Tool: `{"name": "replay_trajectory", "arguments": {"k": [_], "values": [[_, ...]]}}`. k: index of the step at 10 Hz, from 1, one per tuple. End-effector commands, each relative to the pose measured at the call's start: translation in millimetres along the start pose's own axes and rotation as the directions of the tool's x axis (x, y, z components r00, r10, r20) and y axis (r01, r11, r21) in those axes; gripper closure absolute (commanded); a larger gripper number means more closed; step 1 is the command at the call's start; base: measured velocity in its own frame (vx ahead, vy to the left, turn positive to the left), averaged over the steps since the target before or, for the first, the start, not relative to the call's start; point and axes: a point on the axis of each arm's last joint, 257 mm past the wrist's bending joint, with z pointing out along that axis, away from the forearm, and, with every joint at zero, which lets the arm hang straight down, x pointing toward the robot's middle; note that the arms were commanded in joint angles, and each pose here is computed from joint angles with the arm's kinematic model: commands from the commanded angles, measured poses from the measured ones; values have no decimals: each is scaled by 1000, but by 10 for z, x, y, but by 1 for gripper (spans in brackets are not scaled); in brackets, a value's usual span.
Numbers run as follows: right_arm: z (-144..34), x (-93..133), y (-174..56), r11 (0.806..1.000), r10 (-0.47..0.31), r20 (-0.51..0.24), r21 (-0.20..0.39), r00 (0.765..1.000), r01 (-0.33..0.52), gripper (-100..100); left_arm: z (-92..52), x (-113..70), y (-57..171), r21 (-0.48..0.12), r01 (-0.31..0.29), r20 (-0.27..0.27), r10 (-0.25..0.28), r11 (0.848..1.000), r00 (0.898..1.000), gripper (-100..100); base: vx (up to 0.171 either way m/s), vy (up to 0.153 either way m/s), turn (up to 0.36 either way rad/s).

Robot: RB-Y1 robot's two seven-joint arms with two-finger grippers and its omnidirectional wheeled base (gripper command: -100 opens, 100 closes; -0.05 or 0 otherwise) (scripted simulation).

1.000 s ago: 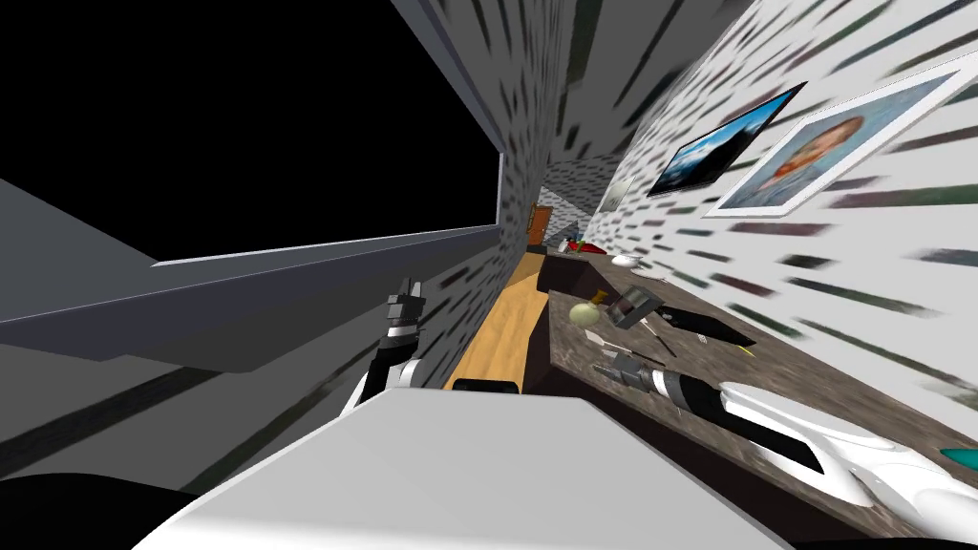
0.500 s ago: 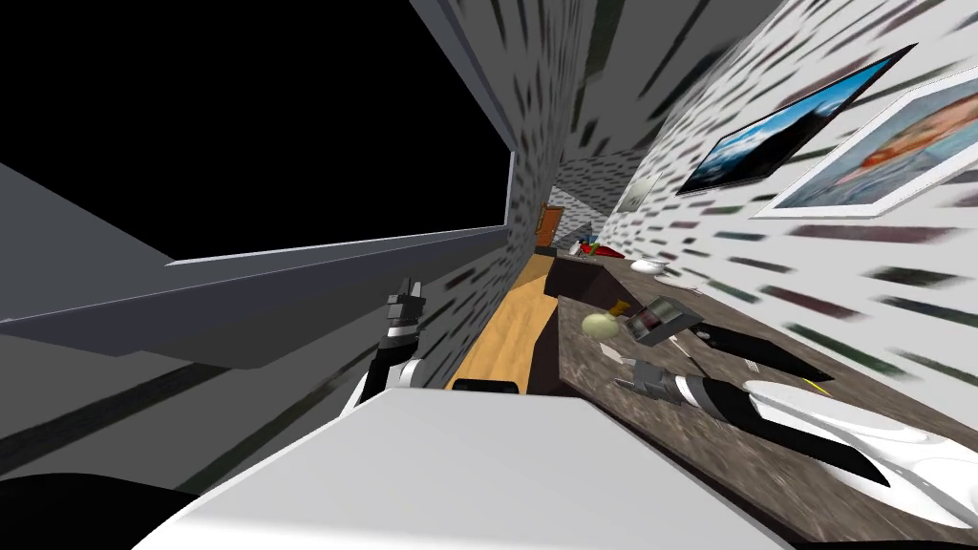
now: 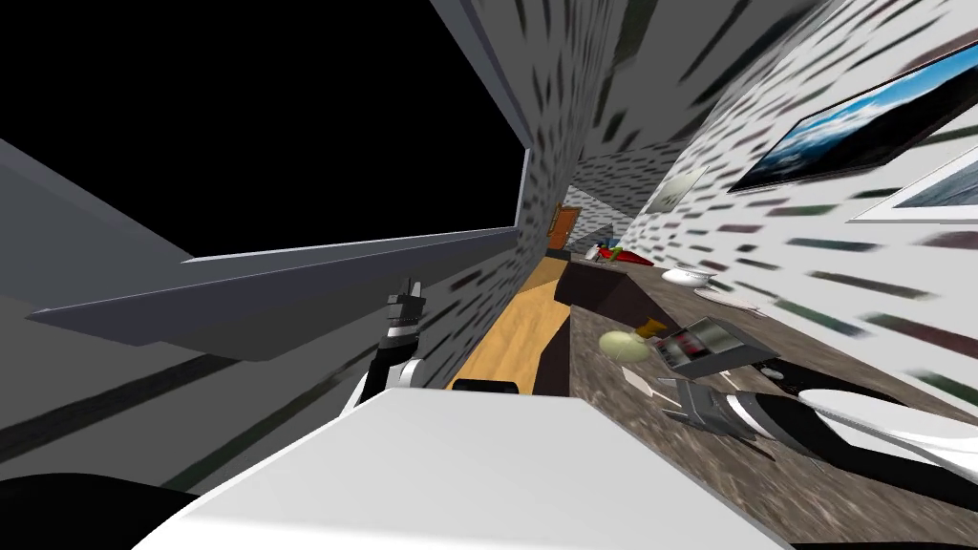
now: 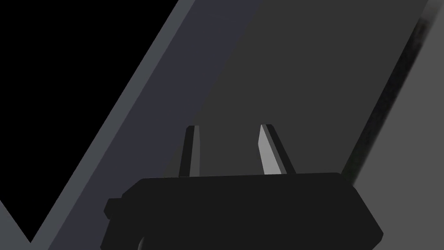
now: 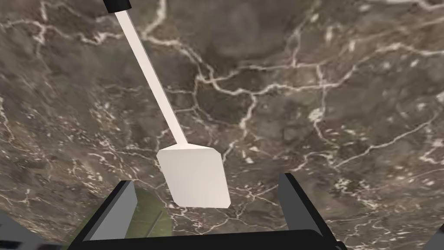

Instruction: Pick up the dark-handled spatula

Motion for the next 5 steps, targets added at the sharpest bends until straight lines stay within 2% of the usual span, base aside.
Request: {"name": "replay_trajectory", "arguments": {"k": [1,2,5], "values": [[-85,320,97,999,-26,-90,-36,996,23,-100,0,0,0,0,0,0,0,1000,1000,0,85,-61,195],[-82,336,116,999,-25,-93,-40,995,22,-100,-7,2,11,-3,0,0,0,1000,1000,0,55,-44,89],[-283,874,324,993,-50,-222,-112,974,26,-100,-11,9,19,-6,2,-2,-2,1000,1000,0,45,-24,149]]}}
